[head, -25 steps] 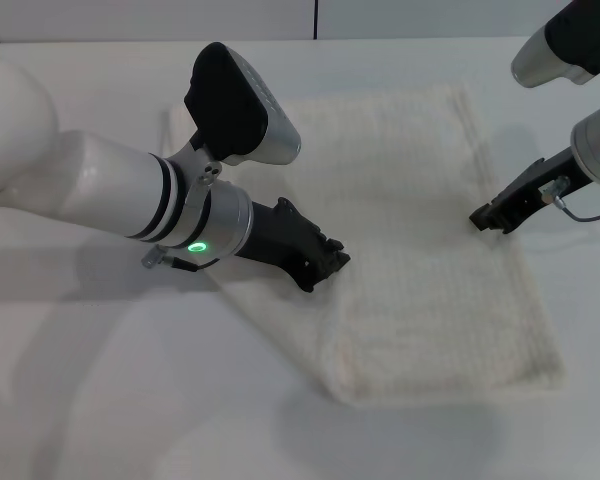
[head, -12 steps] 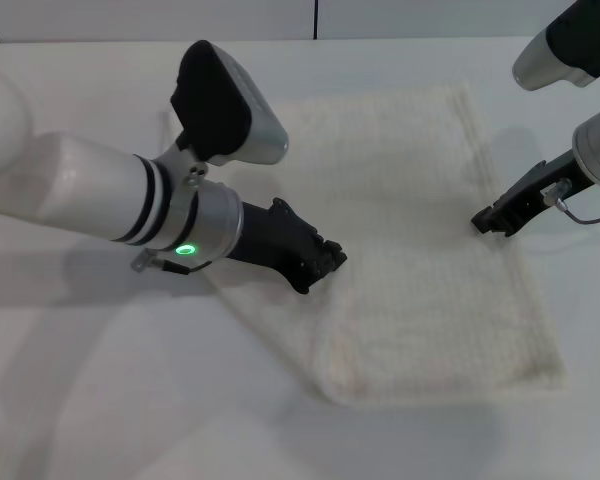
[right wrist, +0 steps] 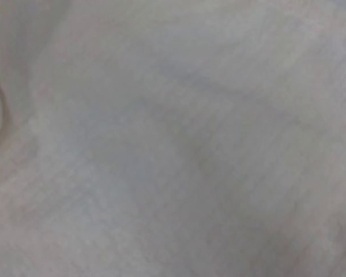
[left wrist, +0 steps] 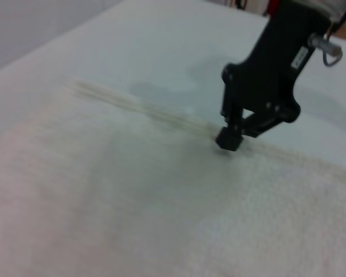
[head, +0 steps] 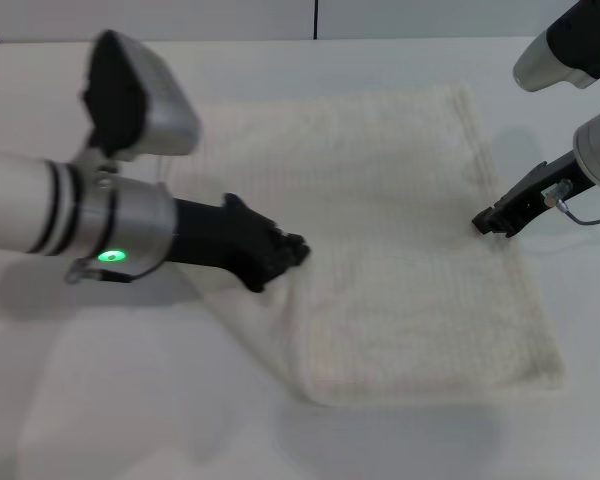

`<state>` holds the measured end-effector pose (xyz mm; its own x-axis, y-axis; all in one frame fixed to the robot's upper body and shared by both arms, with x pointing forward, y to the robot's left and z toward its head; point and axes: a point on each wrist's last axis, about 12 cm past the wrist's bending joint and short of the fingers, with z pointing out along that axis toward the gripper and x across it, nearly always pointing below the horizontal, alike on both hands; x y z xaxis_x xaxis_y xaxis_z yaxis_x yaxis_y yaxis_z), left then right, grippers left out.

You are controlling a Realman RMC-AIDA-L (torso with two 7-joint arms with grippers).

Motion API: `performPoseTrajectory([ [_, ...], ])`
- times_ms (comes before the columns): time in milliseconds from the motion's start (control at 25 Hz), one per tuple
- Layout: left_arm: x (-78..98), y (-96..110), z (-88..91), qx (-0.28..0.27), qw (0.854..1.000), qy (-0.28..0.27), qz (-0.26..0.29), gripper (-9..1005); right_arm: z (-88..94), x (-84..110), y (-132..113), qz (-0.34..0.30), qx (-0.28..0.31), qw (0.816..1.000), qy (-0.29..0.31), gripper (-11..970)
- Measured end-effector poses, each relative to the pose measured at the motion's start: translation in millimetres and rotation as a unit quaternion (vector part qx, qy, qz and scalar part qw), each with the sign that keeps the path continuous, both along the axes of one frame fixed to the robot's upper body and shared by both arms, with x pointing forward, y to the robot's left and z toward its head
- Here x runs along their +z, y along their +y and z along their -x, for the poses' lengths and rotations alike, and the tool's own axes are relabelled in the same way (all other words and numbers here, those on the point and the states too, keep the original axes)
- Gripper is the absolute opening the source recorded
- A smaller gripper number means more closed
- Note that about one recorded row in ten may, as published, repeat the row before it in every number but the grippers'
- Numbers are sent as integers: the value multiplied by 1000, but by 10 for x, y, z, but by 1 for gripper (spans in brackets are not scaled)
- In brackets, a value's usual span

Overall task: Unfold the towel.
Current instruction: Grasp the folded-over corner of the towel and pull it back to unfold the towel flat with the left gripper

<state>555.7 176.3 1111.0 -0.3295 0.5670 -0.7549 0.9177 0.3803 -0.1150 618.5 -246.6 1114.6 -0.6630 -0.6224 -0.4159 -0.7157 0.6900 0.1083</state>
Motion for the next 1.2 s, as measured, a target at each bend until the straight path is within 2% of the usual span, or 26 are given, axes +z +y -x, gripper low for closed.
performPoseTrajectory([
  [40,0,0,0,0,1000,0,0,64,0,0,0,0,0,1000,0,-1],
  [200,89,279,92,0,1000,0,21,65,-3,2,-5,0,-1,1000,-1,-1],
  [280,100,355,132,-4,1000,7,26,67,-7,7,-7,1,-1,1000,-2,-1],
  [600,94,496,260,-36,998,31,31,71,-23,27,-3,1,-1,1000,-3,0],
  [960,108,725,320,-33,998,29,37,71,-30,37,8,1,-1,1000,-3,0],
  [1200,72,854,379,-40,997,50,40,75,-26,38,11,0,-1,1000,-1,0],
])
